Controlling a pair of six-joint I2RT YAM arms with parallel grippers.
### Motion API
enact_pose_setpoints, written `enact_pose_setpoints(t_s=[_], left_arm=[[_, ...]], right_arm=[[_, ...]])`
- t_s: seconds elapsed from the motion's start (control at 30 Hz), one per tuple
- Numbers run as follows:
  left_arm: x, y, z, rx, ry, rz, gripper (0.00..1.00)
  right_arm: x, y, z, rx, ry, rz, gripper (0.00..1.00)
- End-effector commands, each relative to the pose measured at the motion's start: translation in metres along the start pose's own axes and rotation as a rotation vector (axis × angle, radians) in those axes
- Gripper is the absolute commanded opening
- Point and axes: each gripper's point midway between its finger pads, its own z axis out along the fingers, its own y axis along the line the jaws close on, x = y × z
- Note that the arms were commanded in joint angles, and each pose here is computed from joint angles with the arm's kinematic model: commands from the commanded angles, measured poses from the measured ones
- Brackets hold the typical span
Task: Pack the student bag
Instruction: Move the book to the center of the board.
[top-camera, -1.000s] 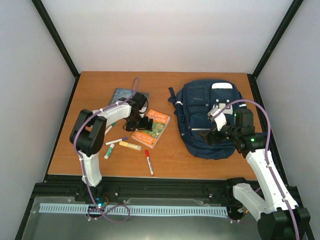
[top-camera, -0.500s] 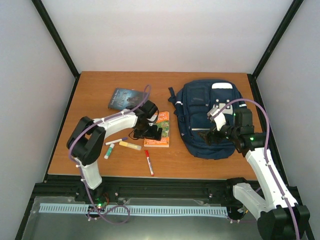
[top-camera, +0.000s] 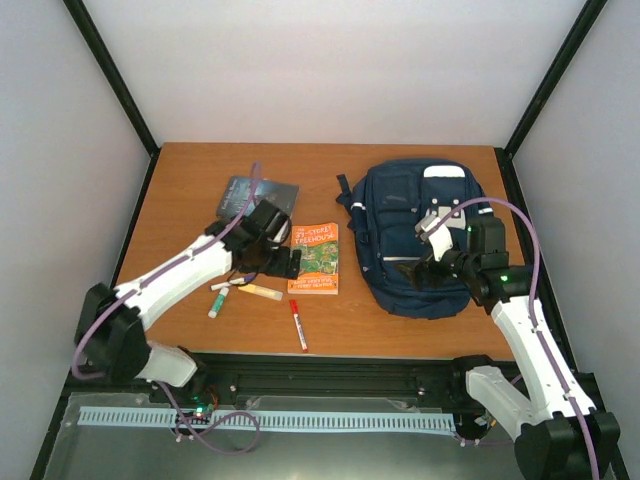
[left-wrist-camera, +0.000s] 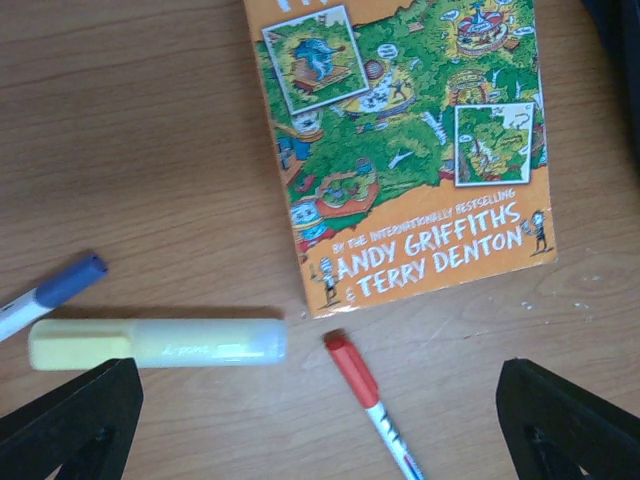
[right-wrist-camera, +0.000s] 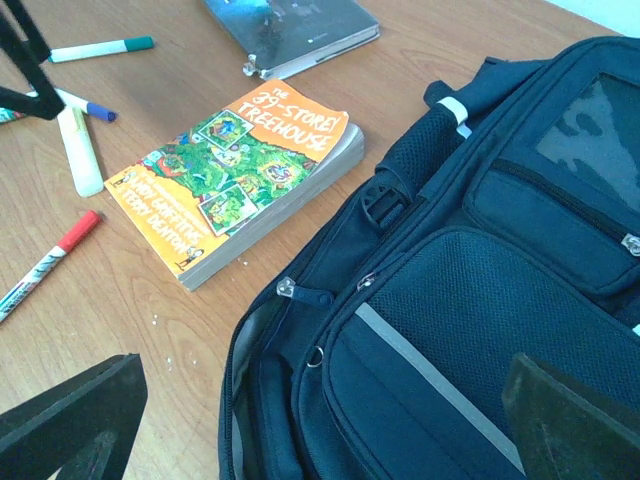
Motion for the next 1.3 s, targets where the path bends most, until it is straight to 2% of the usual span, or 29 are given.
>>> enact_pose_setpoints(t_s=[0.0, 0.07, 0.17, 0.23, 0.3, 0.43, 0.53, 0.6, 0.67, 0.83, 0.97, 1.27], left_arm=[[-0.018, 0.005, -0.025, 0.033, -0.238, 0.021, 1.0], [-0.023, 0.006, -0.032, 0.058, -0.317, -0.007, 1.0], [-0.031, 0.002, -0.039, 0.085, -0.367, -0.033, 1.0], [-0.039, 0.016, -0.042, 0.008, -0.405, -0.102, 1.0], [-0.044, 0.042, -0.04, -0.14, -0.413, -0.205, 1.0], [-0.064, 0.055, -0.022, -0.34, -0.337, -0.144, 1.0], [-0.086, 0.038, -0.005, -0.233, -0.371, -0.143, 1.0], [-0.099, 0.022, 0.011, -0.077, -0.316, -0.191, 0.99], [-0.112, 0.014, 0.026, -0.026, -0.277, -0.215, 0.92], [-0.128, 0.005, 0.068, -0.01, -0.189, -0.247, 0.84], [-0.135, 0.002, 0.103, -0.007, -0.141, -0.247, 0.84], [-0.15, 0.004, 0.142, -0.022, -0.094, -0.293, 0.8]], right_arm=[[-0.006, 0.001, -0.006, 0.003, -0.03, 0.009, 1.0], [-0.003, 0.0, -0.005, 0.003, -0.016, 0.019, 1.0], [-0.001, -0.009, -0.004, 0.037, -0.01, 0.03, 1.0], [0.0, -0.014, -0.005, 0.06, -0.01, 0.028, 1.0], [0.001, -0.018, -0.006, 0.071, -0.012, 0.037, 1.0], [0.006, -0.021, -0.005, 0.06, -0.006, 0.059, 1.0], [0.009, -0.023, -0.001, 0.05, 0.011, 0.074, 1.0], [0.011, -0.024, 0.0, 0.046, 0.019, 0.079, 1.0], [0.011, -0.024, 0.0, 0.045, 0.017, 0.077, 1.0], [0.01, -0.022, -0.002, 0.039, 0.005, 0.067, 1.0], [0.012, -0.021, 0.001, 0.019, 0.012, 0.075, 1.0], [0.015, -0.018, 0.005, -0.012, 0.025, 0.084, 0.99]])
